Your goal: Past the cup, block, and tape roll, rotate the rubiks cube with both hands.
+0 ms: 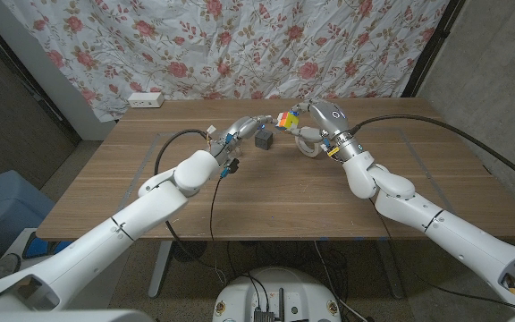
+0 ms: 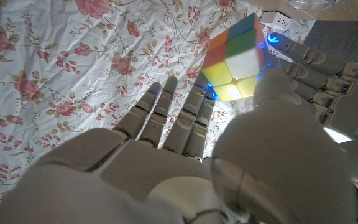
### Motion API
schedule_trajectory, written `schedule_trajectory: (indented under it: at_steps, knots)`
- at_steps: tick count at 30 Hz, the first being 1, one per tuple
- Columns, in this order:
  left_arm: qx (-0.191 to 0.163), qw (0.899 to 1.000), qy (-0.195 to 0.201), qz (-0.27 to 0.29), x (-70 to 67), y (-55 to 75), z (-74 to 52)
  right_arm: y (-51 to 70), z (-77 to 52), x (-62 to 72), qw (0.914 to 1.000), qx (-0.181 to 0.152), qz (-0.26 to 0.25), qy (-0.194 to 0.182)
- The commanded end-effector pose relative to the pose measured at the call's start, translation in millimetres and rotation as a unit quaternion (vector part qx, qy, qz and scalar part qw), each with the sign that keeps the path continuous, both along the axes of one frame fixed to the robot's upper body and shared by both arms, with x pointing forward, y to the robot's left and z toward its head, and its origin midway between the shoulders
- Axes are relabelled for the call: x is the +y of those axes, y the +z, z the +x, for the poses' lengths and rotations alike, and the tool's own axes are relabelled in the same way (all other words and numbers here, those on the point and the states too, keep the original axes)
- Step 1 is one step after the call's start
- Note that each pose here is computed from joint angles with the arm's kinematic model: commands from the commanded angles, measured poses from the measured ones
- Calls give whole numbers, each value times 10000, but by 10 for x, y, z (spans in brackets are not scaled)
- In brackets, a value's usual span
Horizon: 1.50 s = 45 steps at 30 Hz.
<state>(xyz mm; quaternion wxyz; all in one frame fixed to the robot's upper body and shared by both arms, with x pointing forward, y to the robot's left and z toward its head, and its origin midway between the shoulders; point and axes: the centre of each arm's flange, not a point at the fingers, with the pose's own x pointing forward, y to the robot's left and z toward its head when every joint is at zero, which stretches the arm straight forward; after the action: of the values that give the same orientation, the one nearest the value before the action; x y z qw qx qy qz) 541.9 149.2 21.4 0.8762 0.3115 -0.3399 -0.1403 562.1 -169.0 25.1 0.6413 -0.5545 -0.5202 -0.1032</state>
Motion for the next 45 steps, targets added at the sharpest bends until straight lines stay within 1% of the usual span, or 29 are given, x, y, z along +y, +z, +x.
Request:
schedule_trajectory:
  at_steps: [1, 9, 16, 26, 33, 38, 45]
  knots:
    - [-37, 10000, -9, -38, -3, -21, -26, -2, -22, -7, 9999, 42, 99, 47]
    - [-63, 10000, -5, -48, 2, -25, -44, -12, -41, -8, 9999, 44, 84, 52]
    - [-150, 9999, 23, -56, 36, 36, -70, -24, -54, 14, 10000, 31, 14, 27]
    - [-202, 9998, 59, -45, 79, 79, -102, -38, -49, 27, 10000, 14, -75, -45]
    - [-281, 9995, 80, -139, 115, 106, -142, -39, -49, 33, 9999, 48, -143, -46]
    - [-322, 9991, 105, -240, 158, 119, -163, -25, -59, 19, 9998, 74, -194, -69]
    - [-368, 9980, 123, -506, 250, 131, -165, 30, -96, -7, 9994, 187, -286, -98]
